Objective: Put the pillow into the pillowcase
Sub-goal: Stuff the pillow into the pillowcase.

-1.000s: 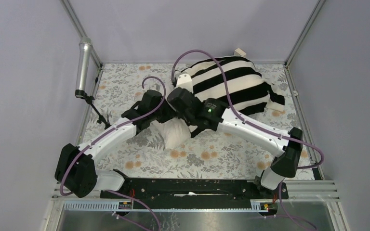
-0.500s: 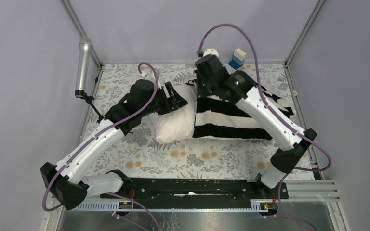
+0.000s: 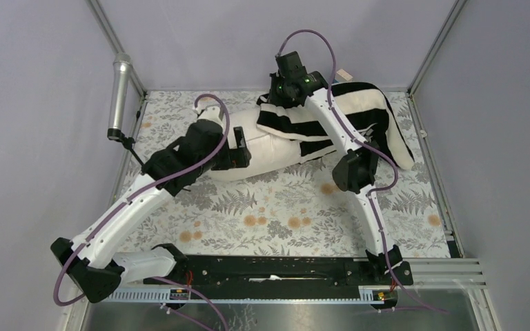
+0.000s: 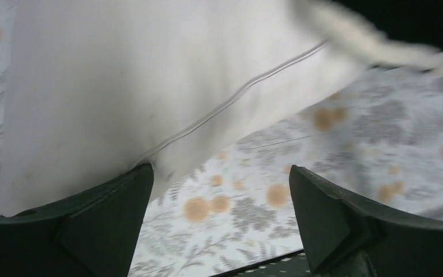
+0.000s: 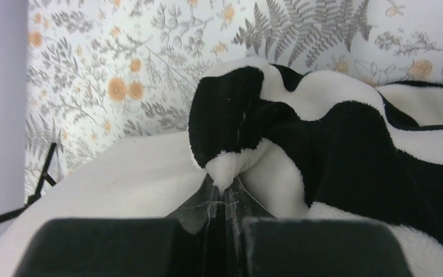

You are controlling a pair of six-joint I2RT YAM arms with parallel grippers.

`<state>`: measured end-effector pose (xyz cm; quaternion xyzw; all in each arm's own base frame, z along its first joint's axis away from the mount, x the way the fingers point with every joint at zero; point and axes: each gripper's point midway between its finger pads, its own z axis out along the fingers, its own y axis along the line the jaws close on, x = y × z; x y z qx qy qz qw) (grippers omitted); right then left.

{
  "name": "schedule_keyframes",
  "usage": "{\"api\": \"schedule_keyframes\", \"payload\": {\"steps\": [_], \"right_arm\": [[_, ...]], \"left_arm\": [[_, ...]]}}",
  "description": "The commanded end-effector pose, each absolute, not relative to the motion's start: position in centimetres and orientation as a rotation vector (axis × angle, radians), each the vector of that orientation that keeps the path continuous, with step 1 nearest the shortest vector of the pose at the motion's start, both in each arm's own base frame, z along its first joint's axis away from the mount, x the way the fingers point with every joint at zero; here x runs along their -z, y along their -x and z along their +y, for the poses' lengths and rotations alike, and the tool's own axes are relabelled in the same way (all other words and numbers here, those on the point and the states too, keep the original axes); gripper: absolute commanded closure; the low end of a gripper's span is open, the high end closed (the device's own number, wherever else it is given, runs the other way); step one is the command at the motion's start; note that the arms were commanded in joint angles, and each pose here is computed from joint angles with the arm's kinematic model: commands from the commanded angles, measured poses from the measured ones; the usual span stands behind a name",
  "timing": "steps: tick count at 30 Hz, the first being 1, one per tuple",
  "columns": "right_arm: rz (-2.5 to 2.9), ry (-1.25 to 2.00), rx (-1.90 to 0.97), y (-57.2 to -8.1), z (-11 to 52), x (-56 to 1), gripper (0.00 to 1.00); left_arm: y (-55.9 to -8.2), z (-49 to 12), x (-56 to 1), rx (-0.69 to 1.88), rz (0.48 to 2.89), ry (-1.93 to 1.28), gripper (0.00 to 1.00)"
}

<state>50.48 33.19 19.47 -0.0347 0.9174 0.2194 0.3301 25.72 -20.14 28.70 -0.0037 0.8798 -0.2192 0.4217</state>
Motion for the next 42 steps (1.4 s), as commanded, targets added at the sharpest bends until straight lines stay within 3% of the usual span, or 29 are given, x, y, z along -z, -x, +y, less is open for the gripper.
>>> {"api": "schedule_keyframes", "payload": {"steps": [1, 4, 9, 11, 13, 15, 16, 17, 19, 23, 27, 32, 34, 36, 42], "right_arm": [[2.386, 0.087, -0.663, -50.5, 33.7, -20.8, 1.0], [2.388, 0.091, -0.681, -50.1, 33.7, -20.6, 1.0], [2.325, 0.119, -0.675, -49.0, 33.0, -23.9, 0.97], [2.288, 0.134, -0.674, -48.8, 32.7, -25.8, 0.93], [2.261, 0.143, -0.661, -48.5, 32.3, -27.5, 0.84], [2.23, 0.137, -0.616, -48.2, 31.5, -29.4, 0.64], [2.214, 0.129, -0.572, -47.8, 30.9, -30.4, 0.51], [2.186, 0.114, -0.515, -47.4, 30.1, -31.7, 0.36], [2.101, 0.089, -0.464, -46.1, 29.0, -35.0, 0.2], [1.994, 0.109, -0.387, -41.2, 28.5, -38.6, 0.01], [1.959, 0.114, -0.325, -35.9, 27.3, -37.8, 0.0], [1.922, 0.062, -0.306, -31.0, 24.0, -32.7, 0.0], [1.939, 0.056, -0.316, -29.6, 23.1, -29.2, 0.07], [1.953, 0.033, -0.304, -29.0, 22.3, -27.1, 0.2], [2.037, 0.024, -0.347, -29.1, 24.2, -20.8, 0.25]], "left_arm": [[-27.4, -15.5, -23.8, 0.146, 2.234, 0.056, 0.01], [-30.0, -14.8, -23.4, 0.015, 2.171, 0.117, 0.01], [-34.9, -16.6, -23.2, 0.071, 2.109, 0.188, 0.01], [-36.2, -17.6, -22.8, 0.139, 2.115, 0.194, 0.09], [-37.0, -18.5, -22.5, 0.165, 2.126, 0.181, 0.46], [-37.4, -19.3, -22.4, 0.22, 2.143, 0.179, 0.9], [-37.5, -19.6, -22.4, 0.25, 2.149, 0.183, 1.0], [-37.5, -20.0, -22.6, 0.296, 2.158, 0.183, 1.0], [-37.5, -20.8, -23.1, 0.416, 2.18, 0.197, 1.0], [-37.3, -22.2, -24.4, 0.724, 2.207, 0.266, 1.0], [-37.2, -23.2, -26.5, 0.815, 2.195, 0.253, 1.0], [-37.0, -23.8, -27.4, 0.859, 2.195, 0.242, 1.0], [-37.0, -24.0, -27.6, 0.876, 2.193, 0.239, 1.0], [-37.0, -24.1, -27.7, 0.881, 2.193, 0.241, 1.0], [-37.0, -24.0, -27.9, 0.881, 2.188, 0.241, 1.0]]}}
